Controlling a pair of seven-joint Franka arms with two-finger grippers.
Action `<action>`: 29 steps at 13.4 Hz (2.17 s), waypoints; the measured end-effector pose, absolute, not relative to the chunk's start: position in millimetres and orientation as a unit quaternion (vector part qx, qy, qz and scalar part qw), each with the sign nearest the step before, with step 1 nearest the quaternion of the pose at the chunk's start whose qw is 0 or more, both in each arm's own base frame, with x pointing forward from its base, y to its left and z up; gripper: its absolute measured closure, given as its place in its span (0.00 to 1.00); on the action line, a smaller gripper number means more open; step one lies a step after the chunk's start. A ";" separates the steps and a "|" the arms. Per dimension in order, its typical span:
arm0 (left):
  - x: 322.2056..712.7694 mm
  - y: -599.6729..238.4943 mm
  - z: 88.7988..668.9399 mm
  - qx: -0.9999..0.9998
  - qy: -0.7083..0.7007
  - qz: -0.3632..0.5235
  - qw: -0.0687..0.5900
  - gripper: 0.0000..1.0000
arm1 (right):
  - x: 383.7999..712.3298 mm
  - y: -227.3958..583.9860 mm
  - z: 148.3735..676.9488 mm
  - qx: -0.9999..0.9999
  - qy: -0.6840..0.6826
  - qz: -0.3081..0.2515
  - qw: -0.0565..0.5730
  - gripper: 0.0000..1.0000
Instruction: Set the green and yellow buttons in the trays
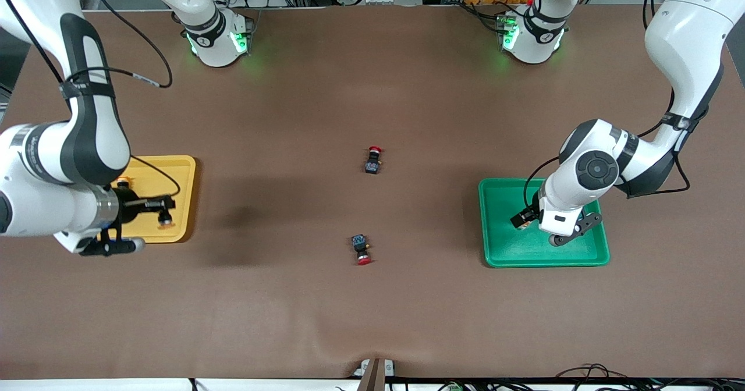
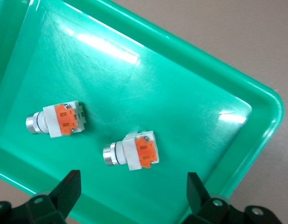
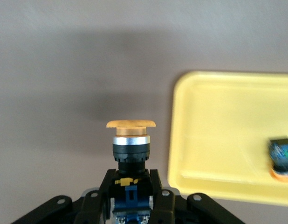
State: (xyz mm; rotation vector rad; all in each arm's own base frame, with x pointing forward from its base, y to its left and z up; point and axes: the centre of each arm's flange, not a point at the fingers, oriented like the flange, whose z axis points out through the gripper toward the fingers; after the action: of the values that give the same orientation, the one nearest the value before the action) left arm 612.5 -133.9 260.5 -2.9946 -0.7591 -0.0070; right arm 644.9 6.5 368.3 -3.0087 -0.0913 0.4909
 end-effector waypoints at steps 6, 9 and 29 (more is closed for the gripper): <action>627.6 -139.0 334.3 -0.982 -0.179 -0.035 0.052 0.00 | 585.2 -72.0 265.2 -0.986 0.000 0.162 0.023 0.66; 642.4 -126.1 394.2 -0.990 -0.125 -0.018 0.064 0.00 | 565.2 -107.9 236.7 -0.989 -0.001 0.146 0.030 0.66; 632.0 -57.3 576.2 -0.995 -0.100 0.012 0.015 0.00 | 603.2 -102.1 233.6 -0.992 -0.032 0.112 0.038 0.00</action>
State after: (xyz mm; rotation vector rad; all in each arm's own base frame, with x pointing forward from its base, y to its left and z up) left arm 632.0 -57.3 576.2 -3.0948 -0.3118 0.0383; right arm 603.2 -102.1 233.6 -3.0445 -0.0971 0.3430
